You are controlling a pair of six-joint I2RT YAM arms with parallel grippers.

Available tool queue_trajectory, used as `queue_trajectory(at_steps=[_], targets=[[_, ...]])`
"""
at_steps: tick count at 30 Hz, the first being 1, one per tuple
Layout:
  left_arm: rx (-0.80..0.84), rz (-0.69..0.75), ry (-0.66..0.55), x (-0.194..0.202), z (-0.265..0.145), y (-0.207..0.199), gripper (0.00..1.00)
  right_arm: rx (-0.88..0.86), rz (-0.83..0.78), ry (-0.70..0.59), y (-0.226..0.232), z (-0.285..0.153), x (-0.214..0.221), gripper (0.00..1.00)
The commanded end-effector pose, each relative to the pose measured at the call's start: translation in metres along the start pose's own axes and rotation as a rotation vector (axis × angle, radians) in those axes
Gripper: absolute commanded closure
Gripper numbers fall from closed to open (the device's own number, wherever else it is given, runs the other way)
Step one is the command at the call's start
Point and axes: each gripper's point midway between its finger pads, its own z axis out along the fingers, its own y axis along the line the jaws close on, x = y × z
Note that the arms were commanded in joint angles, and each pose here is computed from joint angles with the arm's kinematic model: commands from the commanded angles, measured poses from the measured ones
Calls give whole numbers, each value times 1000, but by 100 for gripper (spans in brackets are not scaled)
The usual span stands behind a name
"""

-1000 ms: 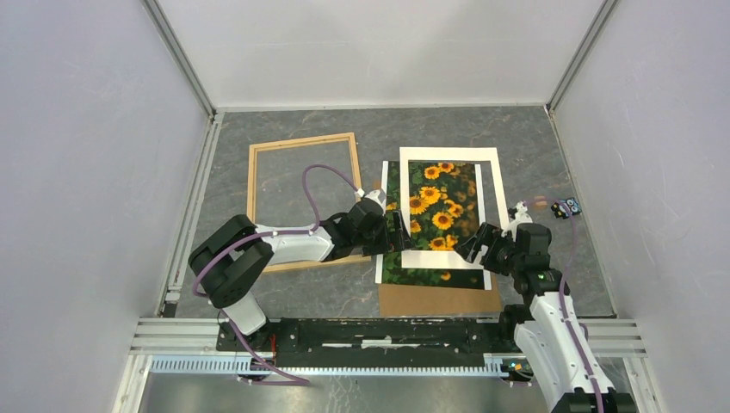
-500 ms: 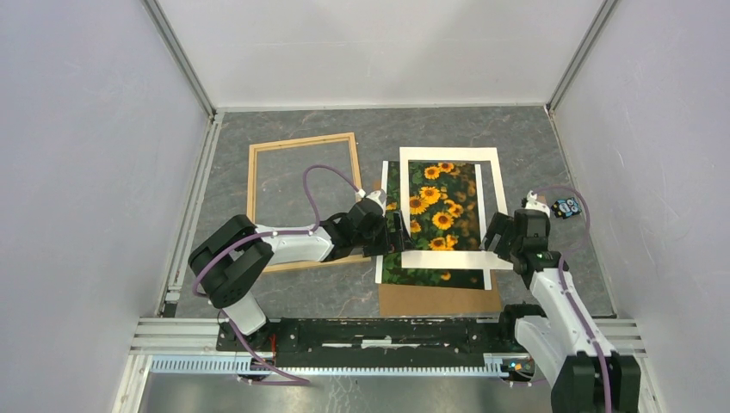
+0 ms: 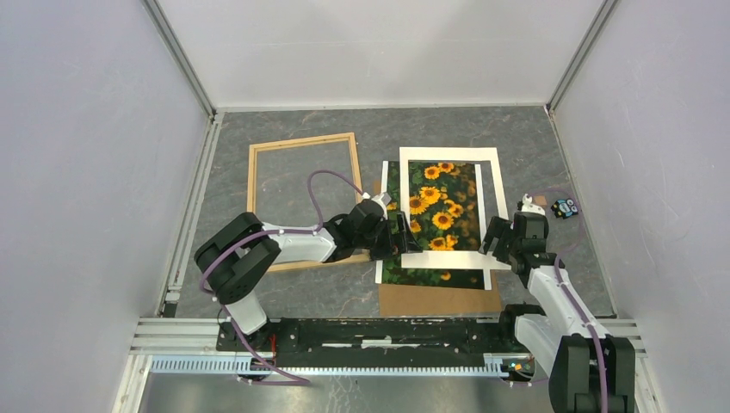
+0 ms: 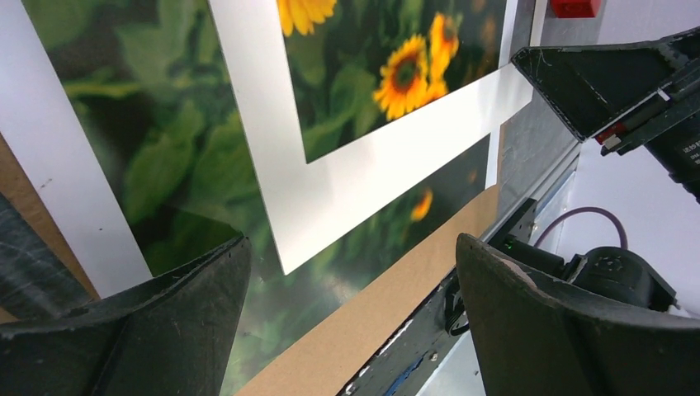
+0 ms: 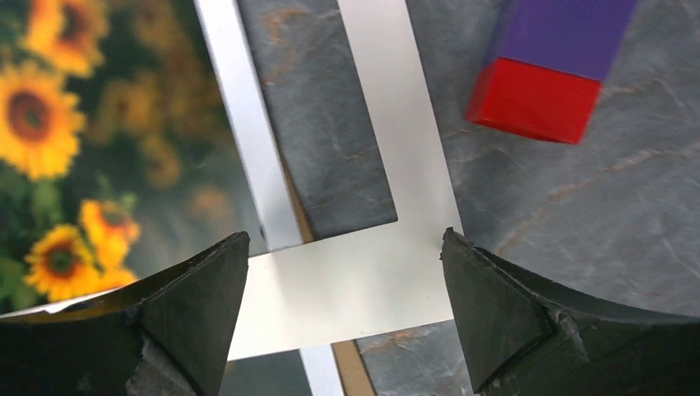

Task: Put the photo into the frame

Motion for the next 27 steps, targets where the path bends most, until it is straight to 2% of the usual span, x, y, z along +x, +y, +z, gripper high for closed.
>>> queue_trajectory(at_steps=[1,9,17,27], targets=[[-34,-62,18,9,7,14,0,-109,18,66,16,4,26,9],[-48,-102,23,12,16,22,0,-158,39,110,21,5,46,9],[173,-138,-53,-1,11,-13,0,-181,41,110,24,5,49,9],[310,-221,-97,-16,10,-27,0,-204,37,111,27,4,50,9]])
